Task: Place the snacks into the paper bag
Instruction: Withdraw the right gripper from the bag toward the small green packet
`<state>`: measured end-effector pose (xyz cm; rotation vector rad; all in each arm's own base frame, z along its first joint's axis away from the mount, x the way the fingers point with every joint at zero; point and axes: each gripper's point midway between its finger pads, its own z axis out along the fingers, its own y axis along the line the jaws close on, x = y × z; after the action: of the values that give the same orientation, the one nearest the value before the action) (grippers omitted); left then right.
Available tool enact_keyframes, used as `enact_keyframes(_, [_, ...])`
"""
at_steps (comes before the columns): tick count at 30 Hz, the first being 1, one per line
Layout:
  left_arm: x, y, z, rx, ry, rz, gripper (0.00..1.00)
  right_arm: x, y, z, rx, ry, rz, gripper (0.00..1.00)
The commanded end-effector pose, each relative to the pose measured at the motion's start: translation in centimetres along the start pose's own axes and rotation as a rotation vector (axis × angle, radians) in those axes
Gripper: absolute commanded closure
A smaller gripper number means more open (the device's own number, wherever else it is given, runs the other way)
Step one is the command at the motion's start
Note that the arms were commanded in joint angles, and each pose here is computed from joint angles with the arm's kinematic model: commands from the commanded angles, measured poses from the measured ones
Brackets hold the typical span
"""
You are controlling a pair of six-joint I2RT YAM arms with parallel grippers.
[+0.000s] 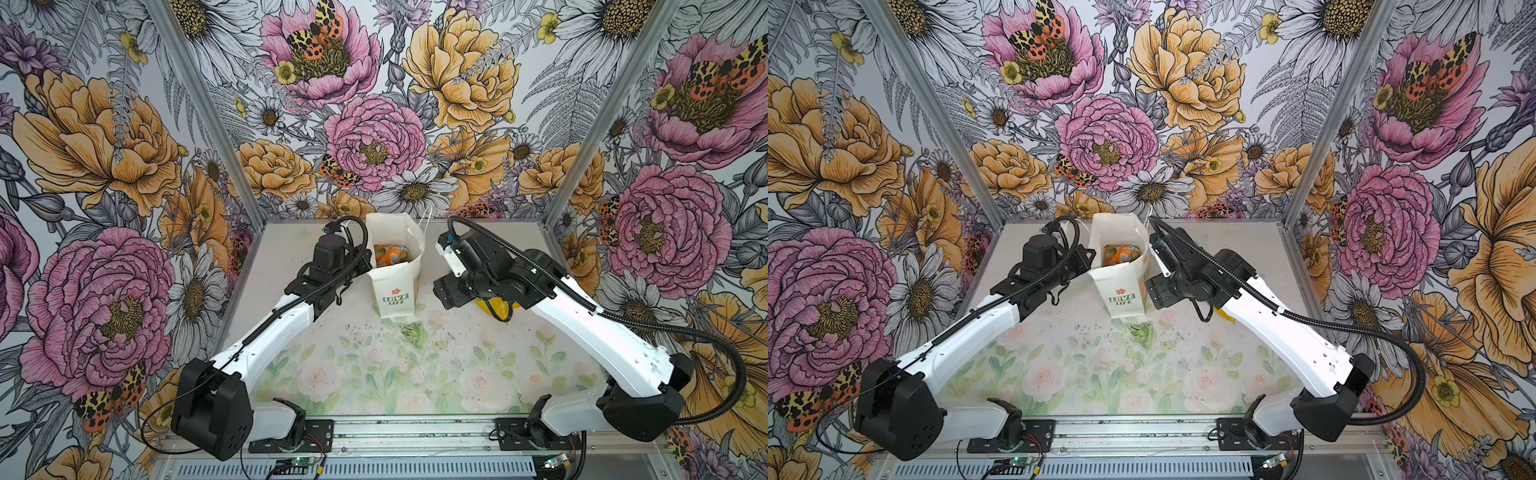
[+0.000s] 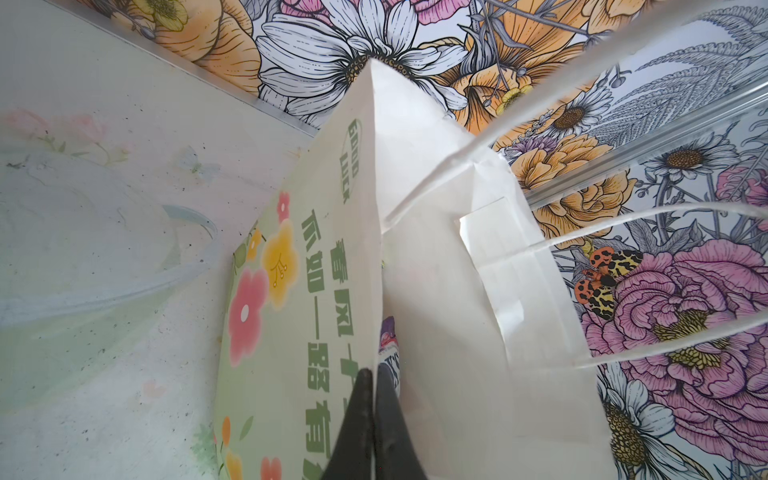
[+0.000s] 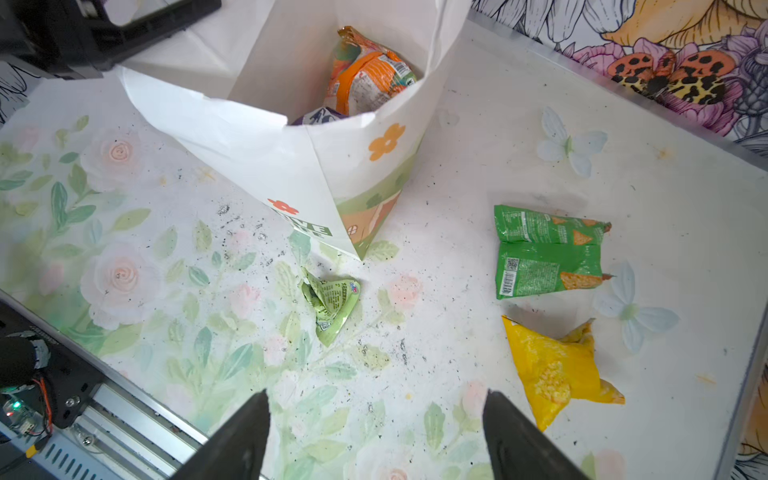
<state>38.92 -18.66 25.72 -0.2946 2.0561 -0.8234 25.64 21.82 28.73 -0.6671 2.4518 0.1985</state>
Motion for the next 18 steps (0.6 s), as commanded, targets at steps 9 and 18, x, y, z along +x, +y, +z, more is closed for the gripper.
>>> enact_keyframes(9, [-1.0, -0.7, -0.1, 0.035, -0.028, 0.003, 1.00, 2.1, -0.4, 1.4, 0.021, 0.025, 0.029, 0.12])
enact_keyframes(18, [-0.8, -0.6, 0.3, 0.035, -0.018, 0.001, 1.00, 3.5, -0.9, 3.4, 0.021, 0.077, 0.044, 0.09])
